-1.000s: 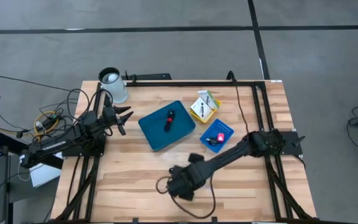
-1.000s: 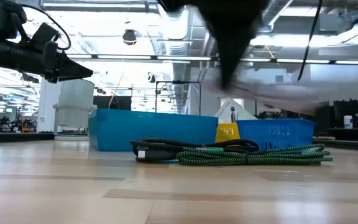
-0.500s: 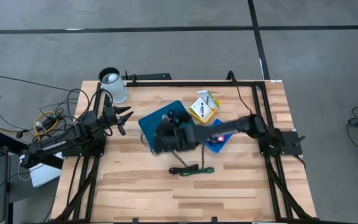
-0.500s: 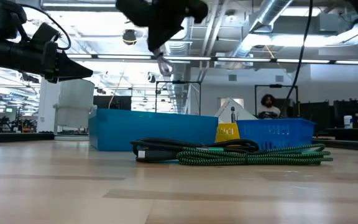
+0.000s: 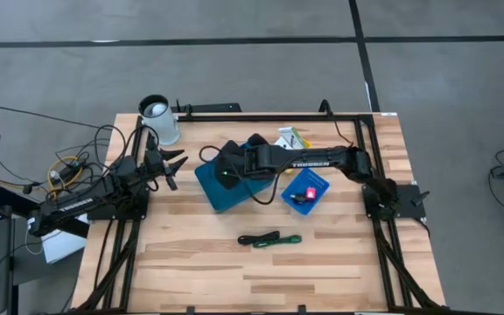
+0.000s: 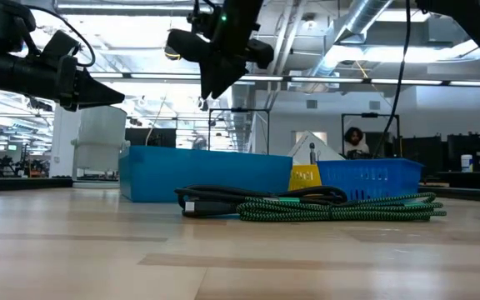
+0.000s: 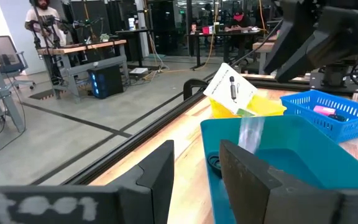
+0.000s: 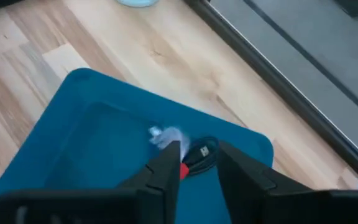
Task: Pick and place items into bin
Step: Put the gray charger cable into the dark blue bin, then put the black charger cable into the dark blue bin
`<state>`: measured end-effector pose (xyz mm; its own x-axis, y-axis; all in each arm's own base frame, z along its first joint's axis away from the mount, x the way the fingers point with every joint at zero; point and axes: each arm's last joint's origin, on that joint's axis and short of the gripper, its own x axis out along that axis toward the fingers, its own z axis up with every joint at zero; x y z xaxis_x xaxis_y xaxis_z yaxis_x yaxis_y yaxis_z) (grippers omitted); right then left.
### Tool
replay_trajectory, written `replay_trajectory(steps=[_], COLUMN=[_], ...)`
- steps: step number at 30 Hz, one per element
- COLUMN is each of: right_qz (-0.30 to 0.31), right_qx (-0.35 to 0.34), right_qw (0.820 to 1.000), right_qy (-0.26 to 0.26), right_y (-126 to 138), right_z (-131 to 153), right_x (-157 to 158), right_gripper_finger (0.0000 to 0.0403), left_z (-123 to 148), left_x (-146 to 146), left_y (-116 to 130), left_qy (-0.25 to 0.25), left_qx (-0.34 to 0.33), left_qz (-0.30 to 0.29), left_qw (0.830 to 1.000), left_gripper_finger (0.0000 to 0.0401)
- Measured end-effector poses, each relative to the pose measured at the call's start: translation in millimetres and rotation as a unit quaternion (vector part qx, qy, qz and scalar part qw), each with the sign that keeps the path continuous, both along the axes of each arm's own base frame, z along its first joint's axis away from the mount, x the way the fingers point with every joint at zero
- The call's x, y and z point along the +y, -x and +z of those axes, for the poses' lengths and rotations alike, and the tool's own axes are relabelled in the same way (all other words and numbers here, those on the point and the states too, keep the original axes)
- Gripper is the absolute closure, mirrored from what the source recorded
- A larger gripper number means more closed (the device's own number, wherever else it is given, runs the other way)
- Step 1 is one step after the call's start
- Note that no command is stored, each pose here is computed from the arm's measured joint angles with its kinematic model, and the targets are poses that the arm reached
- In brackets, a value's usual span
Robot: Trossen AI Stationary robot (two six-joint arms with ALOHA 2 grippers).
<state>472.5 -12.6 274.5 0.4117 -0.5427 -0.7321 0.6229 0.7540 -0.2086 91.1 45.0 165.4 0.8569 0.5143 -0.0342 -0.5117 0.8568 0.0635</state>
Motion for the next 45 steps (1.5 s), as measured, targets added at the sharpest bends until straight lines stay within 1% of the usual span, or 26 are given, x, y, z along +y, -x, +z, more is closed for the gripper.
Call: replay_trajectory(steps=[2, 5, 9, 11, 14, 15, 16, 18, 20, 22, 23, 25, 27, 29, 31, 33, 35, 38, 39, 42, 45], right_qz=[0.000, 0.011, 0.043, 0.050, 0.034, 0.034, 0.044, 0.094, 0.129, 0.155, 0.168, 0.189, 0.195, 0.218, 0.247, 0.259, 0.267, 0.255, 0.251, 0.220, 0.177], right_qx=[0.005, 0.032, 0.095, 0.150, 0.240, 0.252, 0.247, 0.250, 0.244, 0.235, 0.240, 0.231, 0.241, 0.234, 0.239, 0.236, 0.238, 0.212, 0.202, 0.157, 0.080], right_qw=[1.000, 0.999, 0.994, 0.985, 0.965, 0.962, 0.961, 0.950, 0.940, 0.935, 0.932, 0.930, 0.931, 0.932, 0.927, 0.928, 0.929, 0.942, 0.946, 0.962, 0.978], right_qy=[-0.001, -0.003, -0.043, -0.068, -0.097, -0.104, -0.118, -0.165, -0.199, -0.215, -0.215, -0.213, -0.193, -0.169, -0.150, -0.127, -0.096, -0.050, -0.033, 0.020, 0.078], right_y=[0.8, 4.5, 18.2, 29.1, 50.8, 55.4, 54.9, 57.9, 63.7, 70.9, 73.7, 76.0, 83.1, 88.7, 96.6, 101.3, 107.9, 119.0, 123.1, 134.8, 148.2], right_z=[-0.5, -2.4, -1.2, -2.9, 2.9, 5.2, 4.9, 7.6, 18.5, 29.8, 31.4, 35.0, 37.7, 42.4, 46.9, 49.0, 48.8, 53.5, 54.0, 55.0, 58.4], right_x=[-0.5, 1.8, 12.0, 19.6, 33.8, 40.2, 47.0, 62.9, 79.0, 91.5, 96.3, 106.3, 117.8, 131.5, 143.4, 154.0, 165.5, 185.9, 194.0, 215.9, 236.3], right_gripper_finger=[0.0293, 0.0274, 0.0257, 0.0256, 0.0261, 0.0265, 0.0268, 0.0275, 0.0280, 0.0284, 0.0286, 0.0287, 0.0286, 0.0283, 0.0281, 0.0280, 0.0280, 0.0281, 0.0281, 0.0280, 0.0280], left_z=[0.0, 0.0, 0.0, 0.0, 0.0, 0.0, 0.0, 0.0, 0.0, 0.1, 0.1, -0.4, 0.1, 0.7, 1.4, 4.3, 10.0, 21.0, 24.3, 33.5, 38.9], left_x=[0.0, 0.0, 0.0, 0.0, 0.0, 0.0, 0.1, 0.0, 0.1, 0.1, 0.1, 0.2, 0.2, 0.2, 0.1, -0.5, -1.3, -2.8, -3.6, -6.8, -10.7], left_y=[0.0, 0.0, 0.0, 0.0, 0.0, 0.0, 0.0, 0.0, 0.0, 0.1, 0.0, -0.2, -0.3, -0.3, -0.5, -0.8, -1.0, -0.2, 0.2, 1.7, 2.6], left_qy=[0.000, 0.000, 0.000, 0.000, 0.000, 0.000, 0.000, 0.000, 0.000, 0.000, 0.000, 0.001, 0.000, -0.002, 0.000, 0.003, -0.007, -0.037, -0.038, -0.026, 0.001], left_qx=[0.000, 0.000, 0.000, 0.000, 0.000, 0.000, 0.000, 0.000, 0.000, -0.001, 0.000, 0.002, -0.001, -0.005, -0.011, -0.031, -0.059, -0.107, -0.126, -0.184, -0.220], left_qz=[0.000, 0.000, 0.000, 0.000, 0.000, 0.001, 0.001, 0.001, 0.002, 0.002, 0.001, 0.002, 0.001, 0.001, -0.002, -0.013, -0.029, -0.046, -0.057, -0.103, -0.167], left_qw=[1.000, 1.000, 1.000, 1.000, 1.000, 1.000, 1.000, 1.000, 1.000, 1.000, 1.000, 1.000, 1.000, 1.000, 1.000, 0.999, 0.998, 0.992, 0.990, 0.977, 0.961], left_gripper_finger=[0.0282, 0.0282, 0.0282, 0.0282, 0.0282, 0.0282, 0.0282, 0.0282, 0.0282, 0.0282, 0.0282, 0.0282, 0.0282, 0.0282, 0.0282, 0.0282, 0.0282, 0.0282, 0.0282, 0.0282, 0.0282])
